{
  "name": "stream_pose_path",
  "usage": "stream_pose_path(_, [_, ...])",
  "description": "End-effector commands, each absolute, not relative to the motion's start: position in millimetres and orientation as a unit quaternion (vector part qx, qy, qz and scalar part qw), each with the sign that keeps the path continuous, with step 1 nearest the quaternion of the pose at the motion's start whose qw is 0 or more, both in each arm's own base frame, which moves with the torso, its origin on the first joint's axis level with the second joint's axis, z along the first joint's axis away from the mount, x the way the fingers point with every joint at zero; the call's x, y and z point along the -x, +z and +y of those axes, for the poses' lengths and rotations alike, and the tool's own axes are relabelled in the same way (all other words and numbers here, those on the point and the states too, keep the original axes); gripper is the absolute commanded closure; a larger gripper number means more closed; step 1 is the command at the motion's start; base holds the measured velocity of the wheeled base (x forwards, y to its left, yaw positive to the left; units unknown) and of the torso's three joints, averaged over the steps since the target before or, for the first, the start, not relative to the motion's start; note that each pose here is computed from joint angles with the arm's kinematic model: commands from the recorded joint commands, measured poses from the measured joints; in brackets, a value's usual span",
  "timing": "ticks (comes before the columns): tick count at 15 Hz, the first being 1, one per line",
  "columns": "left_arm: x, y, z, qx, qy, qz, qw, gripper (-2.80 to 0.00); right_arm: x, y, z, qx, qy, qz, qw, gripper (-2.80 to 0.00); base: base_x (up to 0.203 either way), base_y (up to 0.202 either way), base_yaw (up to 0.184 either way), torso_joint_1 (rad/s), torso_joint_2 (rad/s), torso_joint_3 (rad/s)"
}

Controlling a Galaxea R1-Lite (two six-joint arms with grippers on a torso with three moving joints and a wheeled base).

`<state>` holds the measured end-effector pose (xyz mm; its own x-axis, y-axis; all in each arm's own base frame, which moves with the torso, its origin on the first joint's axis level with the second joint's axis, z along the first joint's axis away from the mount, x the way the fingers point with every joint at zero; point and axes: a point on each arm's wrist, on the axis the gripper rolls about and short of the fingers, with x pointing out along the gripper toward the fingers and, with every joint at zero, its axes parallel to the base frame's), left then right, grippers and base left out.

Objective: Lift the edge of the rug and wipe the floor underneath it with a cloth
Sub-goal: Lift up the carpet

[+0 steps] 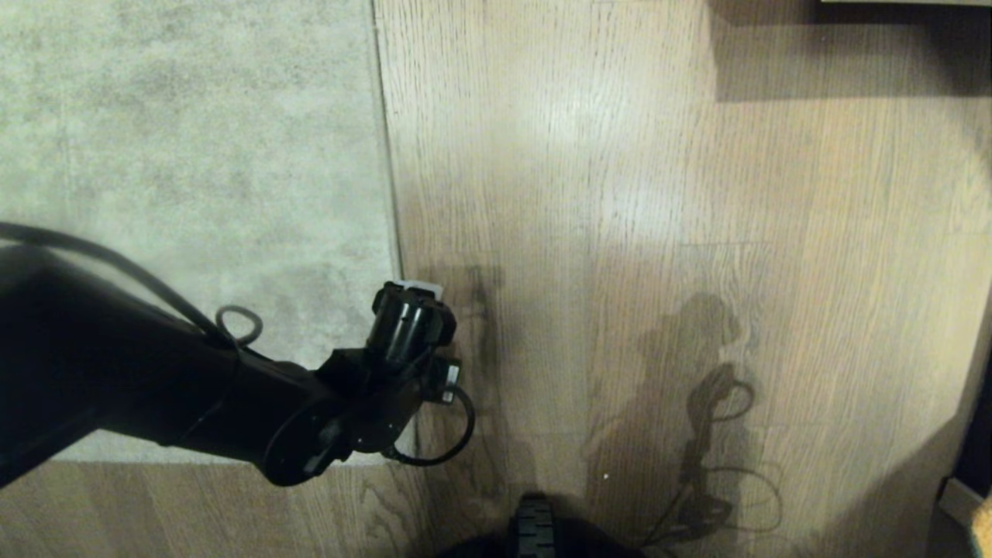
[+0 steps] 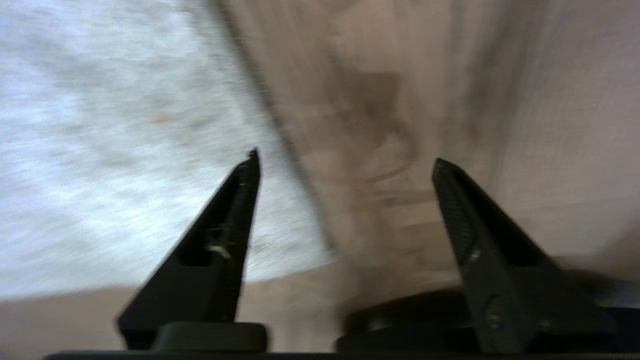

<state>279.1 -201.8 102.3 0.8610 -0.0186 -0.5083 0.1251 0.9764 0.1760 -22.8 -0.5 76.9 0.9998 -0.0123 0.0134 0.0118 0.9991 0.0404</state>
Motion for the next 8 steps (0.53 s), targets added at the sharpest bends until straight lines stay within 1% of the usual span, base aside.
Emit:
stream_pose_path(1, [-281, 108, -207, -0.123, -0.008, 0.265, 0.956, -2.8, 23, 77, -1, -0.02, -0.006, -0.006, 1.0, 0.0, 0.0, 0.0, 0.0, 0.0, 0.0, 0.0])
stream_pose_path(5, [-281, 105, -207, -0.168, 0.049, 0.28, 0.944, -2.8, 23, 77, -1, -0.02, -0.006, -0.006, 1.0, 0.0, 0.0, 0.0, 0.0, 0.0, 0.0, 0.0])
stream_pose_path(8, [-281, 92, -204, -0.209, 0.095, 0.292, 0.929, -2.8, 23, 77, -1, -0.02, -0.006, -0.006, 1.0, 0.0, 0.0, 0.0, 0.0, 0.0, 0.0, 0.0])
